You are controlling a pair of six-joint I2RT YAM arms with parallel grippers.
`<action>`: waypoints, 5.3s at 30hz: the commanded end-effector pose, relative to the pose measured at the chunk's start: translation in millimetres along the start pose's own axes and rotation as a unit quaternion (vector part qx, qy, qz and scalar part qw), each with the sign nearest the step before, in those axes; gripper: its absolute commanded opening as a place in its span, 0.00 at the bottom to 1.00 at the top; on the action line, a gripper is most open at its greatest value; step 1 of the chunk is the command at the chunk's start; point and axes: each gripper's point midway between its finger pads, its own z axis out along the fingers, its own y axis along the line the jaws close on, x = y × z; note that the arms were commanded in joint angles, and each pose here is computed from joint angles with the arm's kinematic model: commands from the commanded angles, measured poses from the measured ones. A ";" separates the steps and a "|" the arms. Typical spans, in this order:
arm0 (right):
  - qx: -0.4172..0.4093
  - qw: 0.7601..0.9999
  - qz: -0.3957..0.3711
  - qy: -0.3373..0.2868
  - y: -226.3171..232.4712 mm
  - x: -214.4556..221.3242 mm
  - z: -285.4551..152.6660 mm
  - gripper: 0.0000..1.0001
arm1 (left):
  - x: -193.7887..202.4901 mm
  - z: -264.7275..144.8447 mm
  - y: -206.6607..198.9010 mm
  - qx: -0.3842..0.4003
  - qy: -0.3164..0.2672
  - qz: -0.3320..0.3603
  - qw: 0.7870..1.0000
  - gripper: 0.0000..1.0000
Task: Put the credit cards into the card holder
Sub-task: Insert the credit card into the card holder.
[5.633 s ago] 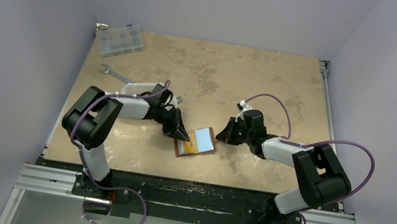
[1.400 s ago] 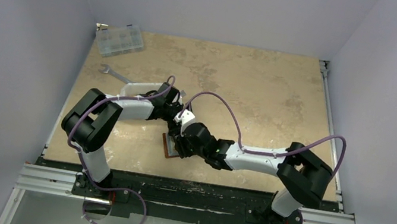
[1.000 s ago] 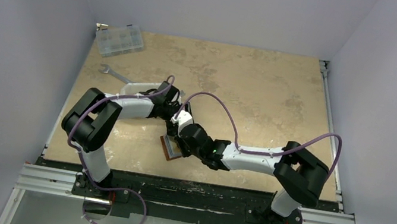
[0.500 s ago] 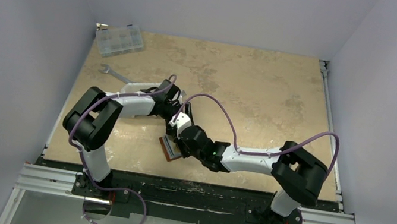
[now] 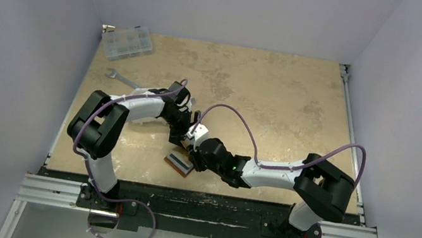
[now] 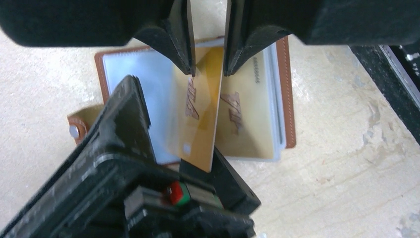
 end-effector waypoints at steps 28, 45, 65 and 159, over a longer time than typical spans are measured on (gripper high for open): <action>-0.009 0.997 0.005 -0.079 -7.1 -41.8 -41.6 0.00 | -4.6 -33.5 4.8 -0.043 -0.021 0.023 0.999 0.78; -0.028 0.981 0.159 -0.110 -54.6 -58.4 -79.3 0.00 | -52.8 -127.5 -117.3 0.195 -0.200 0.061 0.958 0.95; -0.324 0.835 0.327 -0.301 -73.3 -189.3 -182.4 0.00 | 3.9 -229.0 -198.8 0.548 -0.310 0.184 0.755 0.81; 0.103 0.892 0.439 -0.040 -143.8 41.6 -42.8 0.00 | -4.4 -16.6 -78.5 0.138 -0.113 0.062 0.982 0.00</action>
